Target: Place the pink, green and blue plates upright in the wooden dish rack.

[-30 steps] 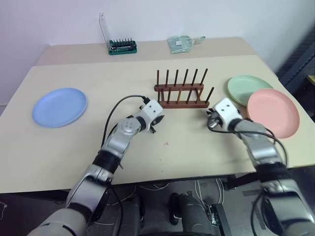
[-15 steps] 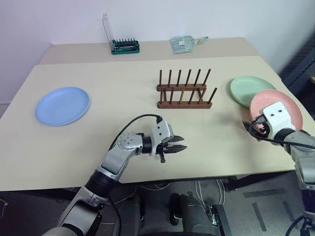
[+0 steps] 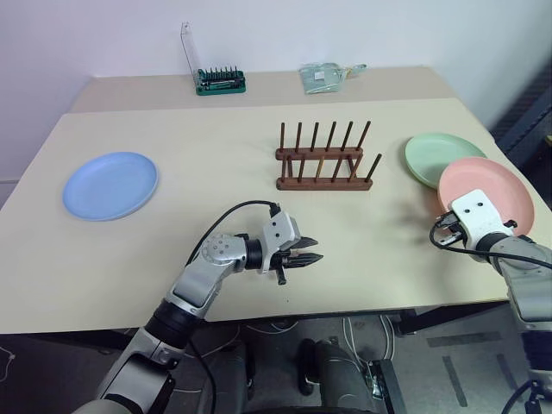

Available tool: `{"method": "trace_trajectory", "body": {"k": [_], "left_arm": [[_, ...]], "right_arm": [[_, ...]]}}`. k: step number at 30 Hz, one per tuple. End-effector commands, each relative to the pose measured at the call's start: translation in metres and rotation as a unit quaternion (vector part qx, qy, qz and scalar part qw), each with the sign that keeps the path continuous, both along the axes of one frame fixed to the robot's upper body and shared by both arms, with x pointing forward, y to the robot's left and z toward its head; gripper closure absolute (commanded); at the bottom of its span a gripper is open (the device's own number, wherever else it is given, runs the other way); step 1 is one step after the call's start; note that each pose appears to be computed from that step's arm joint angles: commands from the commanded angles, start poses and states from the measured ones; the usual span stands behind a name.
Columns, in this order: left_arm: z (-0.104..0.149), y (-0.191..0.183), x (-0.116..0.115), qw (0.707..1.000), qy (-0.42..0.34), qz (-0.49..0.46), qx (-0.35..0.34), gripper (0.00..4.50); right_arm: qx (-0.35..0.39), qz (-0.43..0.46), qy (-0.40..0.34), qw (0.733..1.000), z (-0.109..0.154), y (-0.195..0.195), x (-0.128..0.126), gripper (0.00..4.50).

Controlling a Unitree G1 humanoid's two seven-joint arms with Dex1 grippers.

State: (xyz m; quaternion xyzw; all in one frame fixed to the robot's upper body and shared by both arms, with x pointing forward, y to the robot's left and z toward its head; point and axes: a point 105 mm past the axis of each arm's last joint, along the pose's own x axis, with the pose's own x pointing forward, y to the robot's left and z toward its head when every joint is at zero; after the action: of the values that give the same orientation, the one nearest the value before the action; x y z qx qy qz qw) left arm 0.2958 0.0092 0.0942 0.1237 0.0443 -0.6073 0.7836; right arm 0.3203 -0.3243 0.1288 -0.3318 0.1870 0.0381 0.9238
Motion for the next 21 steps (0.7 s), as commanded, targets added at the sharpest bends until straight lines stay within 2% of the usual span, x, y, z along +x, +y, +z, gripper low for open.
{"method": "trace_trajectory", "body": {"k": [1, 2, 4, 6, 8, 11, 14, 16, 18, 21], "left_arm": [[0.01, 0.0, 0.0, 1.0, -0.025, 0.0, -0.008, 3.03], [0.01, 0.001, 0.002, 1.0, -0.026, 0.002, -0.008, 3.03], [0.013, 0.007, 0.009, 0.999, -0.031, 0.016, -0.009, 3.03], [0.016, 0.013, 0.015, 0.999, -0.037, 0.03, -0.009, 3.03], [0.017, 0.017, 0.02, 0.998, -0.039, 0.037, -0.008, 3.03], [0.022, 0.022, 0.027, 0.998, -0.047, 0.048, -0.009, 3.03], [0.026, 0.024, 0.03, 0.997, -0.053, 0.054, -0.013, 3.03], [0.029, 0.025, 0.031, 0.997, -0.056, 0.059, -0.017, 3.03], [0.031, 0.028, 0.03, 0.996, -0.054, 0.066, -0.025, 3.03], [0.033, 0.031, 0.028, 0.995, -0.052, 0.076, -0.032, 3.03]], "right_arm": [[-0.046, 0.037, -0.058, 0.997, 0.047, 0.009, 0.0, 4.47], [-0.051, 0.056, -0.069, 0.995, 0.057, 0.015, 0.0, 4.47], [-0.033, 0.153, -0.123, 0.98, 0.096, 0.054, 0.0, 4.47], [0.029, 0.237, -0.164, 0.957, 0.127, 0.093, -0.005, 4.47], [0.118, 0.28, -0.193, 0.933, 0.15, 0.117, -0.003, 4.47], [0.25, 0.353, -0.208, 0.877, 0.178, 0.15, 0.001, 4.47], [0.349, 0.4, -0.205, 0.823, 0.2, 0.169, 0.005, 4.47], [0.396, 0.411, -0.192, 0.798, 0.208, 0.174, 0.01, 4.47], [0.425, 0.419, -0.166, 0.785, 0.205, 0.175, 0.016, 4.47], [0.44, 0.407, -0.143, 0.788, 0.196, 0.168, 0.029, 4.47]]}}
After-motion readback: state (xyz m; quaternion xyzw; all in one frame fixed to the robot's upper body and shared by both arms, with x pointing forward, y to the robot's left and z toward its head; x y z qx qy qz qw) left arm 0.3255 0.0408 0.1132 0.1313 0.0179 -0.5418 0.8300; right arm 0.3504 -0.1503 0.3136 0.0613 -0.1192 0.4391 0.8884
